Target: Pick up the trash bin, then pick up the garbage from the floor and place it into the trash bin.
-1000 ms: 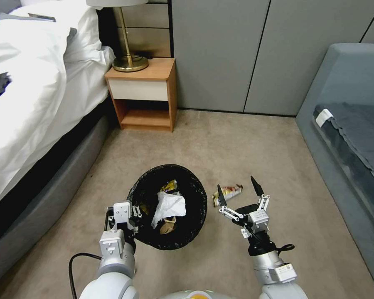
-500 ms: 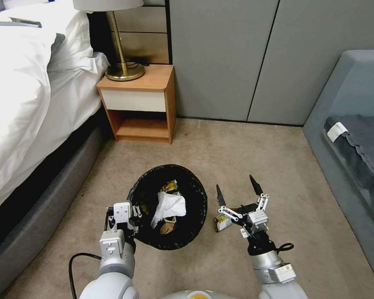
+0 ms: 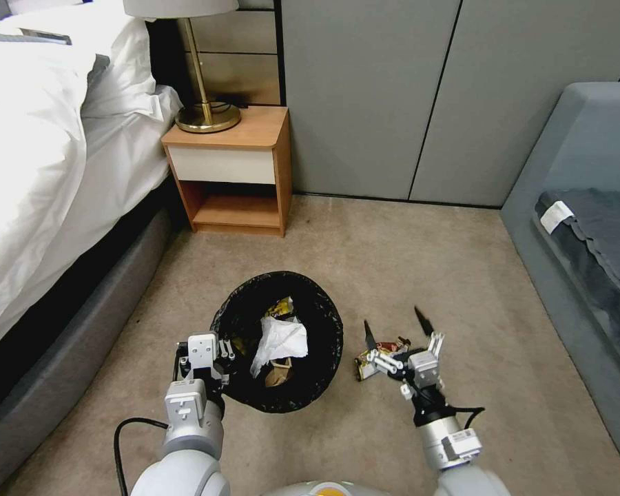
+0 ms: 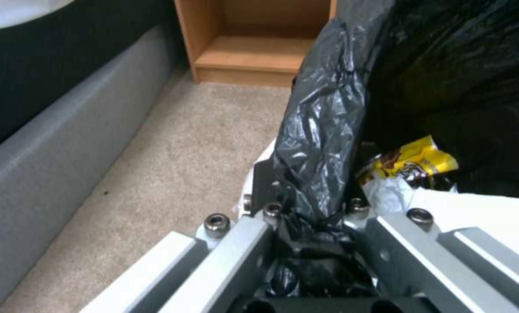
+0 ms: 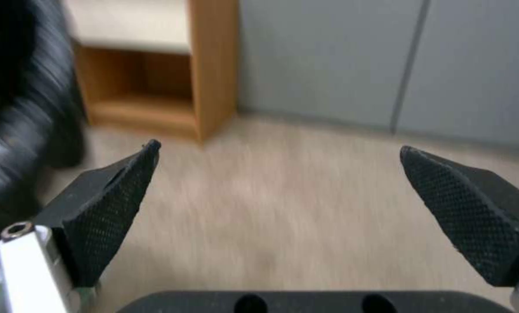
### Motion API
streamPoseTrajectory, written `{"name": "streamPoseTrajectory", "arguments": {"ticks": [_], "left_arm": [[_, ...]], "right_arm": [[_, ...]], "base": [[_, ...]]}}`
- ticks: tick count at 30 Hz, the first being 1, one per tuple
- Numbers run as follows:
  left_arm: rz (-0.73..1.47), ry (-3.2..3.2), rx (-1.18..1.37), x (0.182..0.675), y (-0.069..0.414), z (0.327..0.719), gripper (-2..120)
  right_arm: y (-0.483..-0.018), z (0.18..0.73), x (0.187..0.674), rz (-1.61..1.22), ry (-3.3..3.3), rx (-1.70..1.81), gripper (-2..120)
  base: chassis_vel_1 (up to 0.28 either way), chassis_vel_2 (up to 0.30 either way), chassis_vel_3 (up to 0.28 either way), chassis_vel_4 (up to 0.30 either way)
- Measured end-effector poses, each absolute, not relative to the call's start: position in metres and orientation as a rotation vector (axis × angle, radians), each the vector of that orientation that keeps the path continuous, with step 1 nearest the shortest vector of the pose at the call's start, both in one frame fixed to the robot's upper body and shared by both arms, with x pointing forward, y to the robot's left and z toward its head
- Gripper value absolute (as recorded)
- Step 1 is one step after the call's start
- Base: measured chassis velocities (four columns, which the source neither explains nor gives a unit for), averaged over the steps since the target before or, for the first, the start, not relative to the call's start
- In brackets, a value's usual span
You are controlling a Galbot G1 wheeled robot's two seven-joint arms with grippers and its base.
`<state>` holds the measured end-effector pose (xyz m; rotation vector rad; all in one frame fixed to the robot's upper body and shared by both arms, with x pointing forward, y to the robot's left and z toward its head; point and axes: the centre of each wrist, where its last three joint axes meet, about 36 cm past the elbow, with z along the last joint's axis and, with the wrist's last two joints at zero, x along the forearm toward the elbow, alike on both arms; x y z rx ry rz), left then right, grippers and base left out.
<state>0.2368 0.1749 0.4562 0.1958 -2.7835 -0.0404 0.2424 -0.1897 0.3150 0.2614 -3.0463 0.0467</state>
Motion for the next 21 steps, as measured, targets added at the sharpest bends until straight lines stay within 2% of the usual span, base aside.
{"name": "streamPoseTrajectory", "arguments": {"ticks": [6,11,21], "left_arm": [[-0.04,-2.781,0.194,0.237,0.175,0.455,0],[-0.043,-2.778,0.192,0.236,0.174,0.454,0],[-0.049,-2.77,0.189,0.235,0.172,0.45,0]], "right_arm": [[-0.189,0.317,0.256,-0.002,-2.875,0.158,100],[-0.19,0.325,0.279,-0.205,-2.53,0.098,100],[-0.191,0.282,0.338,-0.364,-2.343,-0.022,100]], "base": [[0.0,0.0,0.0,0.0],[0.0,0.0,0.0,0.0],[0.0,0.0,0.0,0.0]]}}
